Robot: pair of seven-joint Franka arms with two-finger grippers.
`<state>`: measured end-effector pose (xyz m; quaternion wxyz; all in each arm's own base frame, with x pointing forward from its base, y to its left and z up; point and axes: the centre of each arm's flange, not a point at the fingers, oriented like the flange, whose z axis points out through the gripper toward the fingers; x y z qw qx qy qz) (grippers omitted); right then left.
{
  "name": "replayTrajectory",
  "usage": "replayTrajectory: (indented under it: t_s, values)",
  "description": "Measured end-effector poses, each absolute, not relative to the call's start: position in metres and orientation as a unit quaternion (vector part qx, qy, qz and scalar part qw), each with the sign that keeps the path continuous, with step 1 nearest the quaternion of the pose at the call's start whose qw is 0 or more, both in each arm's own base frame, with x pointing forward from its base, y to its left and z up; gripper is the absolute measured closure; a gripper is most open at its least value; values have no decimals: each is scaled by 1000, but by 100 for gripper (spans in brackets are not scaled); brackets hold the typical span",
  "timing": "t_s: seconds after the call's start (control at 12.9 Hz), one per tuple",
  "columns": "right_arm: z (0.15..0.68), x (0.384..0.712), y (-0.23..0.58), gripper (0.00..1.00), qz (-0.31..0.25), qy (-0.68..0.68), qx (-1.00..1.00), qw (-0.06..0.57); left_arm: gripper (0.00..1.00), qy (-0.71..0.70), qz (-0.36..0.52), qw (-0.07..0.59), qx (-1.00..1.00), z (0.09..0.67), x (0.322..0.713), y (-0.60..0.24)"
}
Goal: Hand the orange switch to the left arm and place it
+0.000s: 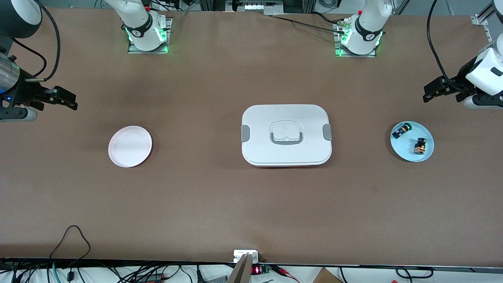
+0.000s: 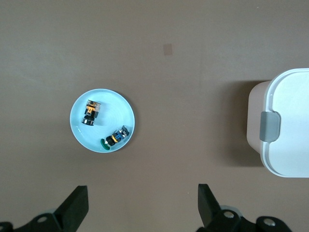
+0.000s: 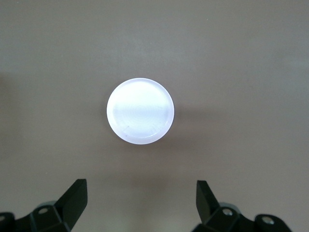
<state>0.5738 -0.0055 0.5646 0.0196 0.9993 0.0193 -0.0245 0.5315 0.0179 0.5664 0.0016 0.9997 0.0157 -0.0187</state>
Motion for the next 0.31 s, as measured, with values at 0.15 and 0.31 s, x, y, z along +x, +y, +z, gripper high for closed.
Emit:
replayTrajectory:
  t_s: [0.15, 0.31]
  values:
    - [566, 574, -5, 0, -24, 19, 999, 20, 0, 17, -19, 2, 1000, 566, 531, 19]
    - [566, 574, -5, 0, -24, 19, 999, 19, 0, 18, -18, 3, 1000, 567, 532, 19]
